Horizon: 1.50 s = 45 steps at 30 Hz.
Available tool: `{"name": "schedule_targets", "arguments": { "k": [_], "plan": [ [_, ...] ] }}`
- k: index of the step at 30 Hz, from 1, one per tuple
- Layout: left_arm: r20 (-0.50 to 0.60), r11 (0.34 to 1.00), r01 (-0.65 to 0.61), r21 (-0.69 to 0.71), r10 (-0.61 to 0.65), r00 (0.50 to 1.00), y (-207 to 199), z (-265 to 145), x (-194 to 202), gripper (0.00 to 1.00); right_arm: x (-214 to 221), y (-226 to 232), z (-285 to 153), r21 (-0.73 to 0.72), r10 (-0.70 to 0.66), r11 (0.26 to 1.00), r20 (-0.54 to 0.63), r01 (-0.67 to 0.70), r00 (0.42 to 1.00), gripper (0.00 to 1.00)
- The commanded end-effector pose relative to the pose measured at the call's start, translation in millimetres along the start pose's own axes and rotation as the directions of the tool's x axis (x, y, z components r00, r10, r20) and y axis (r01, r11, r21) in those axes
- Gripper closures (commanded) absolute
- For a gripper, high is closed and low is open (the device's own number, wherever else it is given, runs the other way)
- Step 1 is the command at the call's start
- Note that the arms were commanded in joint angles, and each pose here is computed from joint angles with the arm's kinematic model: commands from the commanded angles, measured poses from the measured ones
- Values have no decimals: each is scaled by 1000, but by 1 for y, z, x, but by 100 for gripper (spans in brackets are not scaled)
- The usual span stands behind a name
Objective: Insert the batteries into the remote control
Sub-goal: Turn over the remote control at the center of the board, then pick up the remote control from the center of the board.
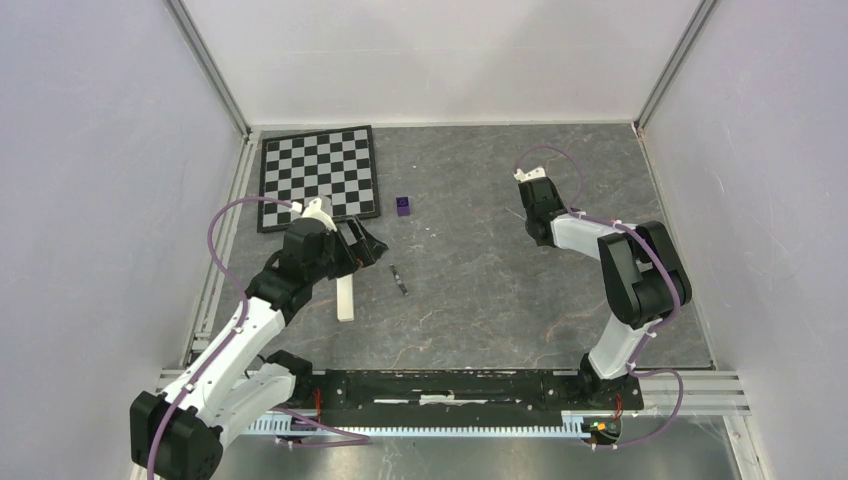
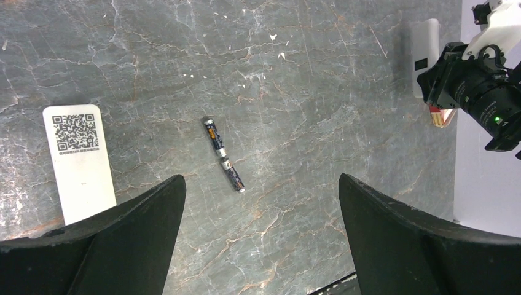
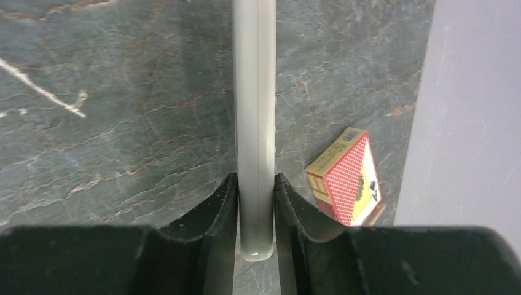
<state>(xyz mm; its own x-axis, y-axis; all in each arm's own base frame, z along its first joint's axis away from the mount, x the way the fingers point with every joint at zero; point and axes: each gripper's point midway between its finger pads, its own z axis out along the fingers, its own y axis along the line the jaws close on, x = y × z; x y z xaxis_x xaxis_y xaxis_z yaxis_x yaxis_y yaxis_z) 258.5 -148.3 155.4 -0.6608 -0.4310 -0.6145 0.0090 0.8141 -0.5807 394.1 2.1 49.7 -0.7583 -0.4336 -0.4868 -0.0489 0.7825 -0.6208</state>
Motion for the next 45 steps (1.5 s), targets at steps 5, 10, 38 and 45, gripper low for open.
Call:
{"name": "schedule_targets", "arguments": {
  "k": [5, 10, 38, 45],
  "plan": [
    [10, 998, -58, -30, 58, 998, -3, -5, -14, 0, -20, 21, -13, -173, 87, 982, 93, -70, 992, 50],
    [11, 994, -68, -83, 69, 998, 6, -7, -16, 0, -24, 32, -24, -267, 130, 959, 119, -94, 984, 43],
    [-189, 803, -94, -588, -23, 982, 133, 14, 55, 32, 5, 101, -131, -766, 452, 568, -16, -301, 892, 24],
    [-219, 802, -107, -588, -30, 975, 136, 26, 63, 50, 7, 102, -138, -784, 461, 544, -20, -299, 887, 26]
  ]
}}
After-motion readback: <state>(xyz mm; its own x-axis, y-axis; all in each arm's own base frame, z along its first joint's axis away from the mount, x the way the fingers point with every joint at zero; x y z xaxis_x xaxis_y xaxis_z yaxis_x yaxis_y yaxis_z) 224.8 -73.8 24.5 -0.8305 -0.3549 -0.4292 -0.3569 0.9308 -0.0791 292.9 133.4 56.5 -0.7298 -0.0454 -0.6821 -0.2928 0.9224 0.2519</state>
